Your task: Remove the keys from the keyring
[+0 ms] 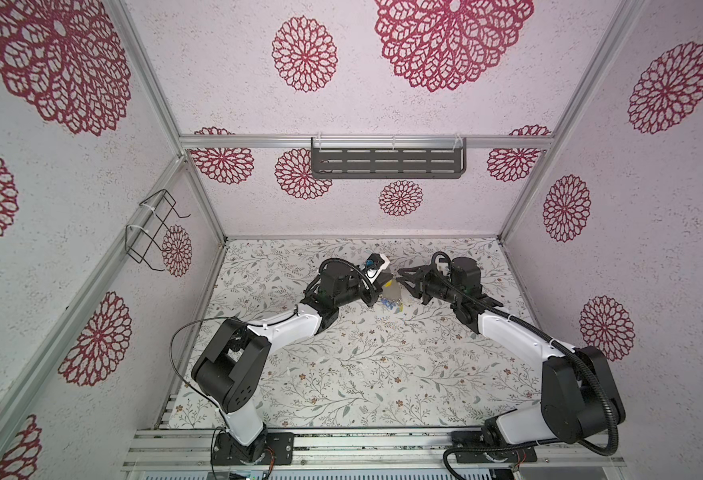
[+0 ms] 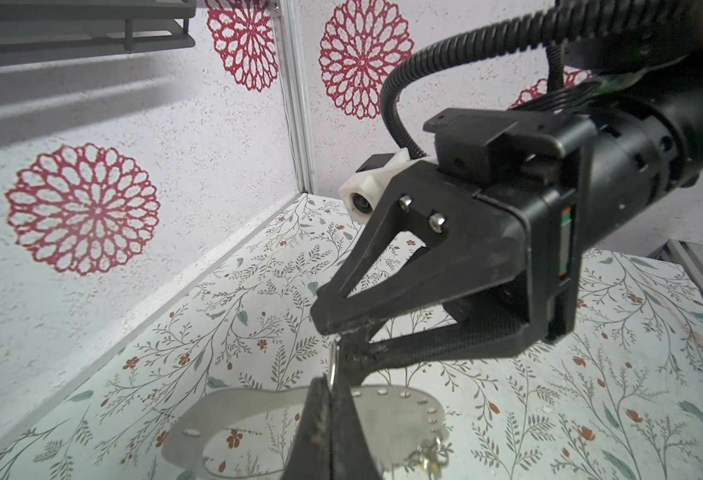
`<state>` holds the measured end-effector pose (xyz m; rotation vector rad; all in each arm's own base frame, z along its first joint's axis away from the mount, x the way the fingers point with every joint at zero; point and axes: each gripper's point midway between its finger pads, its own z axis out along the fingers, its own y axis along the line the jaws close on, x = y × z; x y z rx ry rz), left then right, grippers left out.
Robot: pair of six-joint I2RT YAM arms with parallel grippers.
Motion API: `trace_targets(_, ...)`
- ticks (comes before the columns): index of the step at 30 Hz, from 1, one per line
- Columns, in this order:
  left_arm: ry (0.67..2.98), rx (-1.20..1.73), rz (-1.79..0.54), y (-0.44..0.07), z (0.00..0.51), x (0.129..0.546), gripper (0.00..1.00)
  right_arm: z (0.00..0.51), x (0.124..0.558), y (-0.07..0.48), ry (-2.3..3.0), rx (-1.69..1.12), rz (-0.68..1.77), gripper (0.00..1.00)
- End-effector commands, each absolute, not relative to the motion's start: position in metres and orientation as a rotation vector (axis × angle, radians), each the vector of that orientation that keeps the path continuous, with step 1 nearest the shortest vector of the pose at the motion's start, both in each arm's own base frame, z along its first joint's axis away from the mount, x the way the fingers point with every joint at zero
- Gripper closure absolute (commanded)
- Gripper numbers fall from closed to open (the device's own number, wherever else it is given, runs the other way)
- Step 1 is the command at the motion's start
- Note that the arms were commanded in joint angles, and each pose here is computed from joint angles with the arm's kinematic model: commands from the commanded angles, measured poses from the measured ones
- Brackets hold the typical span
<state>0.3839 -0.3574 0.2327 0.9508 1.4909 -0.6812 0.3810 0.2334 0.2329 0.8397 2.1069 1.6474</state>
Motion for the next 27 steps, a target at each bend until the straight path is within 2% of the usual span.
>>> trace_targets(1,1.386,0.929,-0.709,-0.36,0.27,0.385,1.0,0.259,0.376,0.241,2.063,0.718,1.599,0.7)
trace_targets(8,1.407,0.804,-0.919,-0.363,0.298,0.39,1.0,0.274,0.364,0.252,2.048,0.638,1.538,0.7)
trace_targets(13,1.375,0.78,-1.205,-0.361,0.32,0.384,1.0,0.295,0.361,0.22,1.996,0.516,1.262,0.7)
trace_targets(18,1.349,0.801,-1.41,-0.364,0.33,0.373,1.0,0.342,0.346,0.207,1.81,0.048,1.018,0.72)
trace_targets(22,1.343,0.809,-1.497,-0.365,0.338,0.365,1.0,0.351,0.343,0.204,1.764,-0.155,0.919,0.73)
trace_targets(27,1.357,0.814,-1.568,-0.366,0.347,0.36,1.0,0.357,0.335,0.217,1.707,-0.382,0.917,0.65)
